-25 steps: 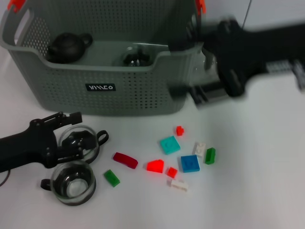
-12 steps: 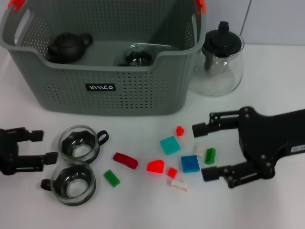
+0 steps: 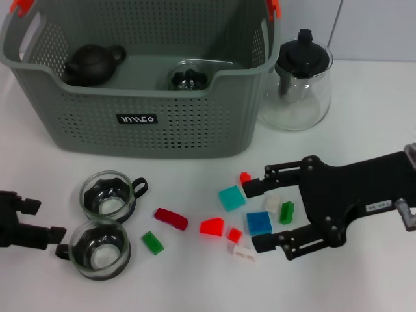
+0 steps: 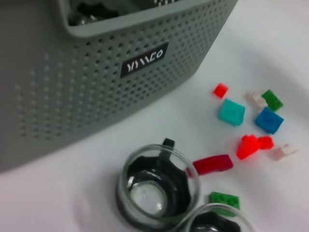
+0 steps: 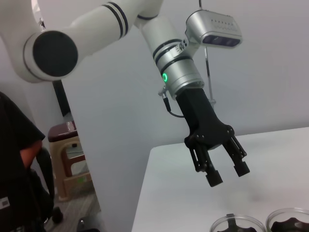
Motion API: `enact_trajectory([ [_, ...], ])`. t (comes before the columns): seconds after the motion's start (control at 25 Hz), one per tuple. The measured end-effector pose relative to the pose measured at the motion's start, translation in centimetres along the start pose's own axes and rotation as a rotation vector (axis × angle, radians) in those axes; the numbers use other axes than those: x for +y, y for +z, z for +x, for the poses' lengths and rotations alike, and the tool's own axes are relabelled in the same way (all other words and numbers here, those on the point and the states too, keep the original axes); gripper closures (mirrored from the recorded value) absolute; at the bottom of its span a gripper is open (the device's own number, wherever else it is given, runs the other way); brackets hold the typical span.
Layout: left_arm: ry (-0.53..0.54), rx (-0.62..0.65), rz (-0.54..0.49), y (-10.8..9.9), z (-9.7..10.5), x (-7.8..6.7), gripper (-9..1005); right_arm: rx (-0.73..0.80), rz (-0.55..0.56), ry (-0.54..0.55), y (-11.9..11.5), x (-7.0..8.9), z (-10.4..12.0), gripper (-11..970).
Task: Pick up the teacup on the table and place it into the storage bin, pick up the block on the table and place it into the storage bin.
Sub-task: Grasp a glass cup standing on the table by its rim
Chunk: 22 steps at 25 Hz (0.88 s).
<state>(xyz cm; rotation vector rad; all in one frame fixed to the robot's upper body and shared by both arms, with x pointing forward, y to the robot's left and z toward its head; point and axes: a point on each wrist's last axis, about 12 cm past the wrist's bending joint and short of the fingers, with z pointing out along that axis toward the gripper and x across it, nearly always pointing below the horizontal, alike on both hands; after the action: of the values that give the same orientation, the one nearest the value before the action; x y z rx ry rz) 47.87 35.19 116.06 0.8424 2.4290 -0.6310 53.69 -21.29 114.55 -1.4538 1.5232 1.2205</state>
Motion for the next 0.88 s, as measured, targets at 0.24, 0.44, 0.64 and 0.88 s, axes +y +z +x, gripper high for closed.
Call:
enact_trajectory([
  [0.24, -0.055, 0.132, 0.005, 1.4, -3.5, -2.1, 152, 0.007, -0.01, 0.011, 0.5, -0.7, -0.3, 121],
  [0.44, -0.077, 0.197, -0.038, 2.7, -5.7, -2.9, 152, 0.033, -0.006, 0.005, 1.1, -1.2, -0.5, 121],
  [0.64, -0.063, 0.303, -0.125, 5.1, -6.5, -3.0, 152, 0.041, 0.0, -0.001, 1.3, -1.4, -0.6, 122],
  [0.88, -0.048, 0.363, -0.136, 7.3, -6.4, -2.9, 206, 0.036, 0.005, -0.001, 1.2, -1.4, -0.6, 121],
])
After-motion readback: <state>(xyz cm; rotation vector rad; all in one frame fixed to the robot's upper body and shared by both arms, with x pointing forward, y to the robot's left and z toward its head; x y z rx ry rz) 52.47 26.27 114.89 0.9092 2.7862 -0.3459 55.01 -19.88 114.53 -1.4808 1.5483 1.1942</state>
